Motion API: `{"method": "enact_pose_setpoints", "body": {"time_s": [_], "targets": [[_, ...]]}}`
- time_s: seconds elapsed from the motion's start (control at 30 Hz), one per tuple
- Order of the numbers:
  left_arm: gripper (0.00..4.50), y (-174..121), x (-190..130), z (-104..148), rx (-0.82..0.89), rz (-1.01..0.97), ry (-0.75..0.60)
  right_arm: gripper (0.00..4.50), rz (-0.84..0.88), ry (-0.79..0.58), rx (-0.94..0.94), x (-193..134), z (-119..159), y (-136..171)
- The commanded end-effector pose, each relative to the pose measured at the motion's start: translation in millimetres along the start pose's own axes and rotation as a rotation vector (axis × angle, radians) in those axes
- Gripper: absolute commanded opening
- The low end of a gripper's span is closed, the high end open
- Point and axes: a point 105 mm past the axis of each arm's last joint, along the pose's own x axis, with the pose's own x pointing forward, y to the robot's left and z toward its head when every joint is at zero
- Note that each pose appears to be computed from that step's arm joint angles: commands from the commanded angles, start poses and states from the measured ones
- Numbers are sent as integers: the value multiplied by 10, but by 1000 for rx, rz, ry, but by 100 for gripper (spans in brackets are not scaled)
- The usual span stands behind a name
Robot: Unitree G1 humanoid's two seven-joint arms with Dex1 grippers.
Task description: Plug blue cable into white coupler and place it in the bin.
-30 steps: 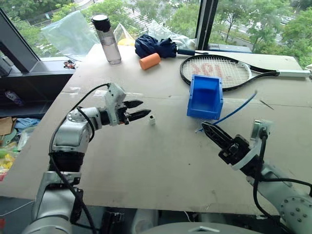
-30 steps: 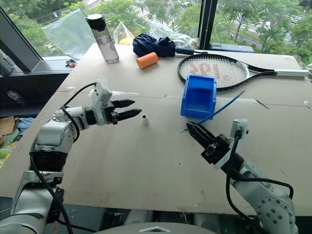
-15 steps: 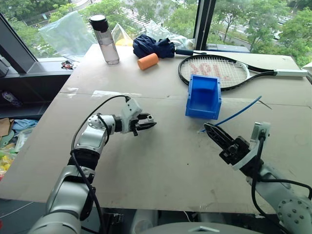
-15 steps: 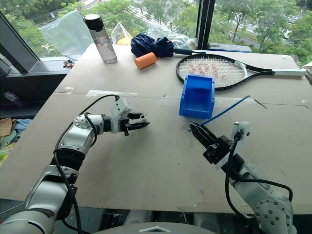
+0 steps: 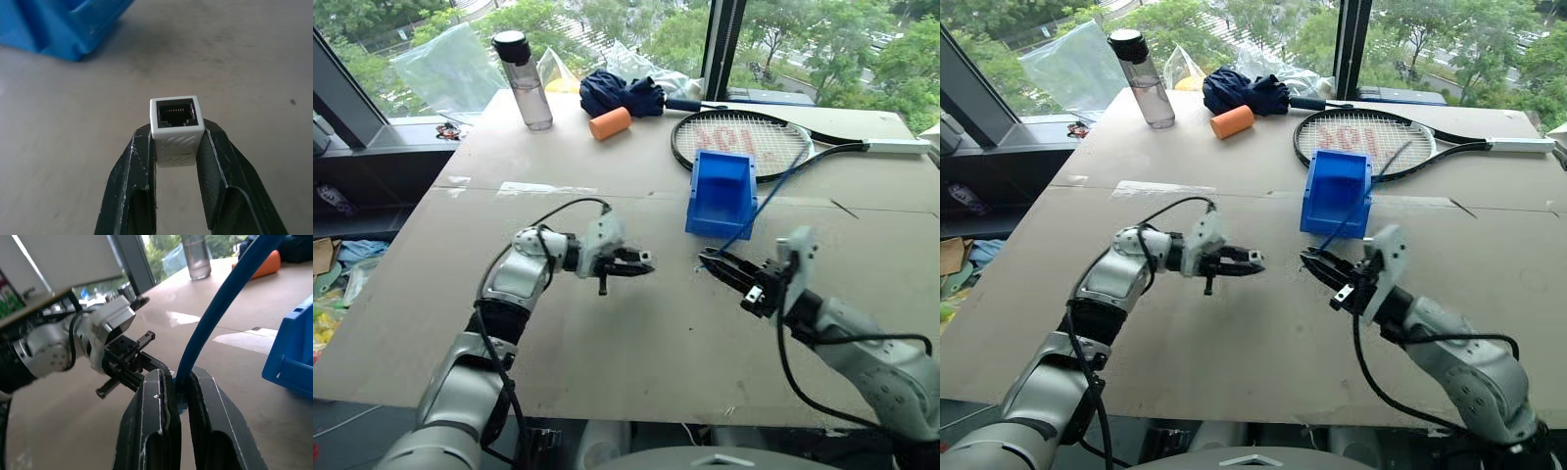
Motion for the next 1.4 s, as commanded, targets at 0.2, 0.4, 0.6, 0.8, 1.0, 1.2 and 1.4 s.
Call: {"method": "enact_pose_setpoints", "body": {"time_s": [0.2,0.4,0.6,0.8,1.0,1.2,1.4], "targets": [[52,-53,316,17,121,-128,79,0,146,144,-186,154,-123,-83],[52,-55,314,-31,135,-145,99,0,175,153,-193,172,-105,-80],[52,-78,333,-26,148,-151,96,0,191,169,-192,216,-157,-40],[52,-90,339,-8,152,-154,90,0,184,237,-215,234,-306,-84],[52,-98,349,7,152,-155,83,0,181,273,-229,249,-457,-97],[52,-105,361,17,151,-156,77,0,172,257,-252,305,-434,-116],[52,-104,362,33,149,-154,74,0,187,350,-319,216,-613,-153]]}}
